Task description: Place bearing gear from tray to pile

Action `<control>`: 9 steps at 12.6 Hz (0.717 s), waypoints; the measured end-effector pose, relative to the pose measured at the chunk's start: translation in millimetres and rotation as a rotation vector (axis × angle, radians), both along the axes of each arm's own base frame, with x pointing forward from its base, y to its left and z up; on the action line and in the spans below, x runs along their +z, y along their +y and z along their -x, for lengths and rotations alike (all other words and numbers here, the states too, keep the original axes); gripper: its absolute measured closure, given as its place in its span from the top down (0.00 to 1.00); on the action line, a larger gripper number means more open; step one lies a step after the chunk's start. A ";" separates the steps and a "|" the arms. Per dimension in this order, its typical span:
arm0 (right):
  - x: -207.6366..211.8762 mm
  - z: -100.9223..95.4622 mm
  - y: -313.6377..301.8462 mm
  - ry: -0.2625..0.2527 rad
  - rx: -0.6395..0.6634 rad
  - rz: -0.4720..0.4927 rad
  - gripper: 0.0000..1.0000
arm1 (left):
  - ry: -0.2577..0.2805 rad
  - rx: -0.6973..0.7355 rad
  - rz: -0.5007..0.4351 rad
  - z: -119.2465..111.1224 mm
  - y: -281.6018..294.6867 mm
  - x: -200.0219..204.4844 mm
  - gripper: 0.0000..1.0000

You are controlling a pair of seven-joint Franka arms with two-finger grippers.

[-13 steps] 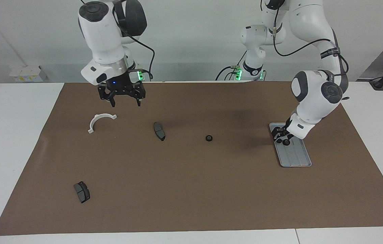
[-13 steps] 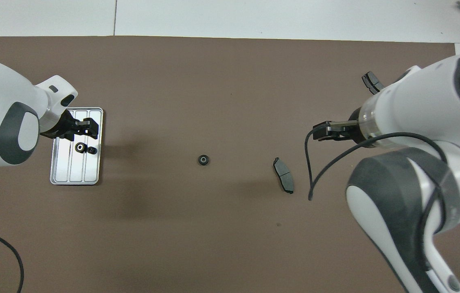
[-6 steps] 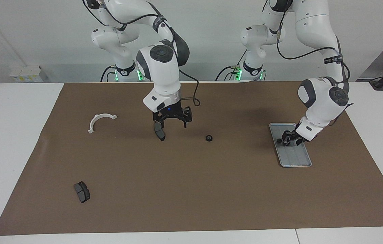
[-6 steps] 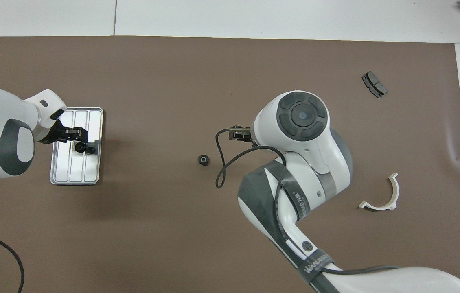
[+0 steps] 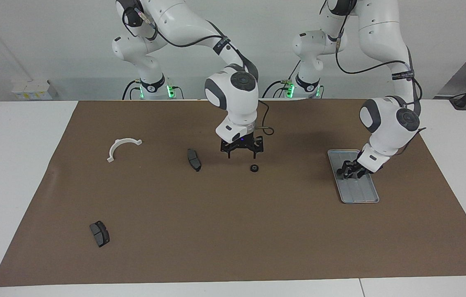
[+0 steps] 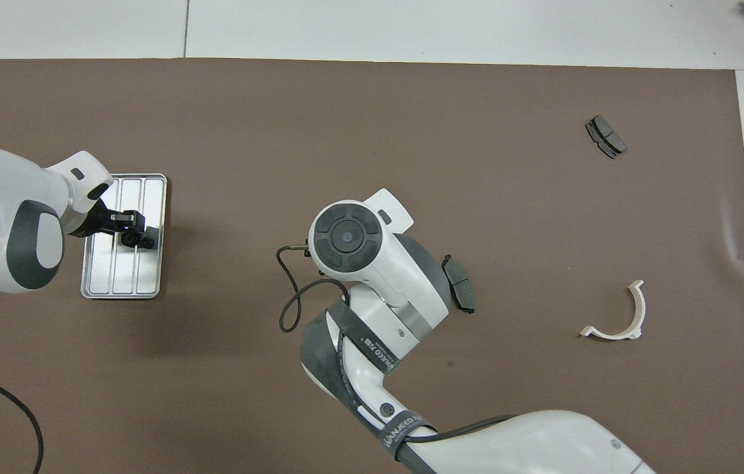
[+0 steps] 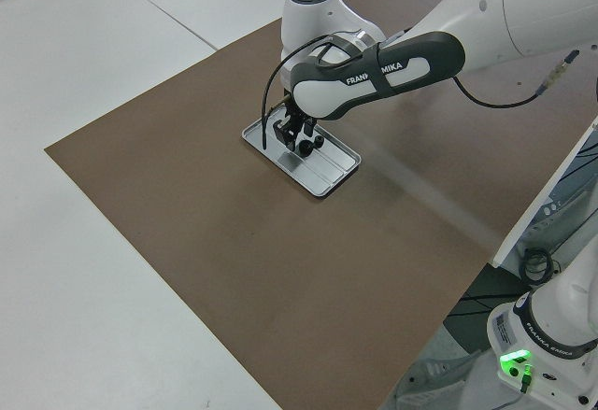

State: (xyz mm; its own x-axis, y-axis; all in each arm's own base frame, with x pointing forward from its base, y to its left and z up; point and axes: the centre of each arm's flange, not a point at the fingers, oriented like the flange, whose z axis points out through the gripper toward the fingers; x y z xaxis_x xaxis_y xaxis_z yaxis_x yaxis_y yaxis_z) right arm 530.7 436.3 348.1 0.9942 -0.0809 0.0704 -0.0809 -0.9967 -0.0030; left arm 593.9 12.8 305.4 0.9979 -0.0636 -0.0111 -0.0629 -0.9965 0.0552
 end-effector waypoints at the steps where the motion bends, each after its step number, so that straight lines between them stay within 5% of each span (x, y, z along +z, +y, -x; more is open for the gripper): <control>1: -14.6 3.5 12.4 -0.001 0.011 0.003 1.00 | 0.001 0.000 0.000 1.1 0.0 -2.0 0.57; 4: -41.2 3.2 27.5 -0.019 0.028 -0.017 0.93 | 0.007 0.000 0.000 3.2 -0.1 -4.9 0.53; 6: -40.8 -2.0 29.3 -0.051 0.027 -0.046 0.65 | 0.006 0.001 -0.001 3.1 0.7 -4.6 0.48; 7: -39.9 -2.6 30.0 -0.059 0.027 -0.053 0.60 | 0.005 0.004 -0.001 3.2 2.2 -4.2 0.42; 9: -41.3 -2.4 30.0 -0.057 0.028 -0.052 0.60 | 0.004 0.005 -0.002 3.3 2.8 -3.7 0.36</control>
State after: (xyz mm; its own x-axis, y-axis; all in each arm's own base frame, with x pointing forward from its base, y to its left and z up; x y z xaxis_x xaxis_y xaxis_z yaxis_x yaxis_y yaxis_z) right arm 533.1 466.2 306.8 0.9906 -0.0584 0.1237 -0.0515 -0.9970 -0.0582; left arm 590.7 15.6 301.7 0.9982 -0.0588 -0.0150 -0.0580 -0.9969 0.0539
